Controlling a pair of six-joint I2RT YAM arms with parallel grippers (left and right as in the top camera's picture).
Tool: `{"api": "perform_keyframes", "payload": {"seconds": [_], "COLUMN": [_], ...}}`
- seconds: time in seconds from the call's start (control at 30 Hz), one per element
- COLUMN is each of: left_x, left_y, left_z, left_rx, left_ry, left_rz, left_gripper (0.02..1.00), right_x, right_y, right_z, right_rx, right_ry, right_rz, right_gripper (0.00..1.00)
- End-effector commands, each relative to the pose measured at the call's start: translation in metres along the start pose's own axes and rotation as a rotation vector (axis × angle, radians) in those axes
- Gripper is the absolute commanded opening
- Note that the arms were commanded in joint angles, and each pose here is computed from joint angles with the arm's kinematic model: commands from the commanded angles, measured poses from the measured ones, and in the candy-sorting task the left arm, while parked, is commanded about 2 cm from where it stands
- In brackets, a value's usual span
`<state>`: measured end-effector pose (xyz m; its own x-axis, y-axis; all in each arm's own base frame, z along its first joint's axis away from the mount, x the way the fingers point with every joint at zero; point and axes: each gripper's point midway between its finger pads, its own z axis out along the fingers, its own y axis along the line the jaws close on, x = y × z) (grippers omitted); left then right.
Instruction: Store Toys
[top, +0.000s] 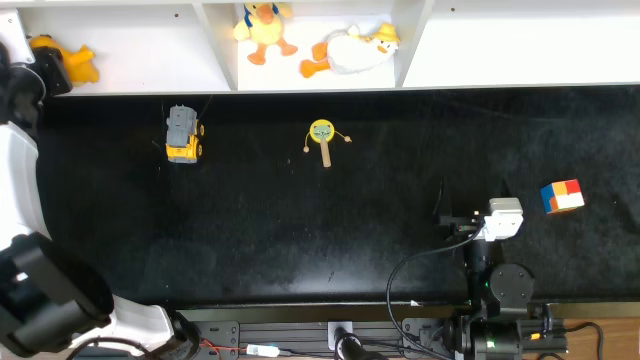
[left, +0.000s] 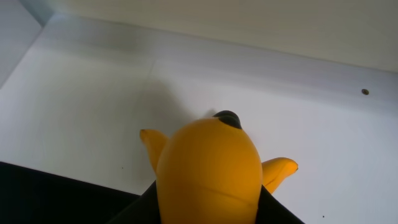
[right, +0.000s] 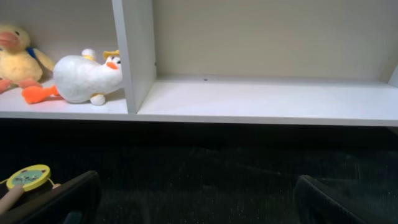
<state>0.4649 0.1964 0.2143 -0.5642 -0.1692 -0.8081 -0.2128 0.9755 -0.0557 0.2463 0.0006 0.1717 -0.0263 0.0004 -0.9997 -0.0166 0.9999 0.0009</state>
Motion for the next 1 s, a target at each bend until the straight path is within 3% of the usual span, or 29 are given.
{"api": "perform_keyframes", "payload": {"seconds": [0.03,0.7,0.73,0.87,1.0], "left_x": [-0.008,-0.004,-0.004,-0.006,-0.005], "left_y": [0.002,-0.019,-0.019,-0.019,-0.019], "left_z": [0.006,0.033,0.033,0.033,0.033], "left_rx": [-0.004,0.033,0.033,0.033,0.033], "left_ry": [-0.015,-0.019,-0.019,-0.024,-0.021], "left_rz": [-0.02,-0.009,-0.008,-0.001,-0.002], "left_gripper": [0.277,0.312,0.347,0.998,0.998], "right_x": [0.0,0.0,0.0,0.0,0.0], "right_y": [0.0,0.0,0.0,0.0,0.0], "right_z": [0.0,0.0,0.0,0.0,0.0], "right_rx": [-0.001,-0.001,-0.001,-0.001,-0.001], "right_ry": [-0.006,-0.006,-0.006,-0.006,-0.006], "right_rz": [0.007,0.007,0.007,0.007,0.007], "right_gripper": [0.993,0.996,0.996,0.996,0.996]}}
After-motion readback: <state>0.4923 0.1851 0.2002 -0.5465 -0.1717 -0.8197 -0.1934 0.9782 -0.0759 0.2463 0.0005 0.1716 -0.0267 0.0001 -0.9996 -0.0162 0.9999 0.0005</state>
